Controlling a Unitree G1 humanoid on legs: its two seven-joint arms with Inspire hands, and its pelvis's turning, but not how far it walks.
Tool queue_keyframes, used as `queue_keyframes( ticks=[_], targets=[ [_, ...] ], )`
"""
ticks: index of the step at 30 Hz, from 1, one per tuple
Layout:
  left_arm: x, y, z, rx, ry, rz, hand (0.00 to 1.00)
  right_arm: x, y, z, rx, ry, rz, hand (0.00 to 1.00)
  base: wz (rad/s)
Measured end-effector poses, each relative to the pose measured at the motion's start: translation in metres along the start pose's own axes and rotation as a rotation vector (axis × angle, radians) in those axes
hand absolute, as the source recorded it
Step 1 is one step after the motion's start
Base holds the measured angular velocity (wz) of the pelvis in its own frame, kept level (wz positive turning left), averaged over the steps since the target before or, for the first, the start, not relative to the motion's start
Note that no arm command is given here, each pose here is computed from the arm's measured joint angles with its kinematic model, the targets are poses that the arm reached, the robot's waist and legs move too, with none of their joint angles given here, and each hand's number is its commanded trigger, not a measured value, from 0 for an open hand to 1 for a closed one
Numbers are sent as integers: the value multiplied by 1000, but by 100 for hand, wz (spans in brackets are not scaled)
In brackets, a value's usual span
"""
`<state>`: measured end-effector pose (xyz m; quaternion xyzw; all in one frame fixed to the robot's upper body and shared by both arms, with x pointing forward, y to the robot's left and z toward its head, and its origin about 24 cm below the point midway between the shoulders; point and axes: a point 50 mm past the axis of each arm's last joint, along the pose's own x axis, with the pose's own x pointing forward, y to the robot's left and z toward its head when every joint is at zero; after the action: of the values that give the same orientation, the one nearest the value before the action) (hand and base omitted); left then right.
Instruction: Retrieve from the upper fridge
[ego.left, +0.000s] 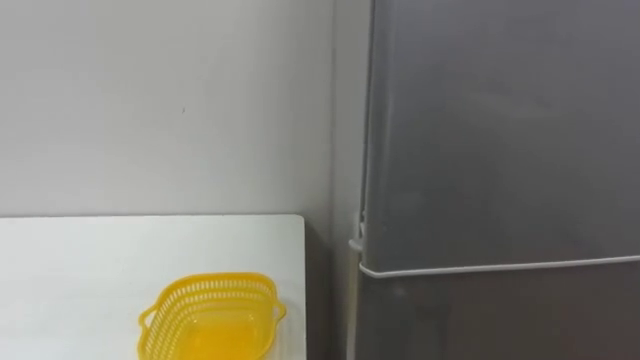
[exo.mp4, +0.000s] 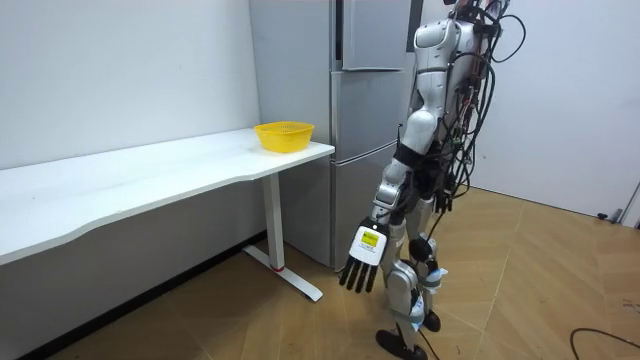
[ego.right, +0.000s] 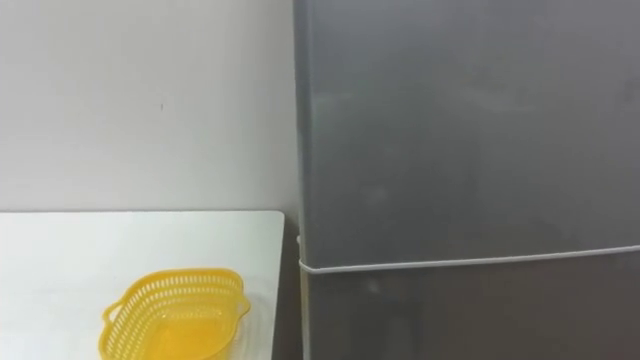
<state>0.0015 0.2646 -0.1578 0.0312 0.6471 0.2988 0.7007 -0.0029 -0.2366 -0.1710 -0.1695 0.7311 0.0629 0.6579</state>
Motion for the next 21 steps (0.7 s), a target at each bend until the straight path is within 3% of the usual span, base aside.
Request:
queue_keyframes(
  ticks=[3,5,9,14,17,21],
  targets=[
    [-3,11,24,-243,-68,78,0,0,-4,2,25,-12,-17,0,0],
    [-11,20,58,-418,-197,134,0,-1,-6,3,30,-25,-29,0,0],
    [-23,31,94,-634,-316,192,0,-2,-13,6,37,-59,-58,0,-9],
    [-54,57,132,-815,-502,310,0,-3,-17,8,54,-101,-90,0,-6],
    [-91,85,159,-971,-712,404,0,-4,-19,12,55,-135,-111,0,-4],
    [-121,105,173,-1080,-871,467,0,-5,-18,11,50,-156,-113,0,-4]
  ],
)
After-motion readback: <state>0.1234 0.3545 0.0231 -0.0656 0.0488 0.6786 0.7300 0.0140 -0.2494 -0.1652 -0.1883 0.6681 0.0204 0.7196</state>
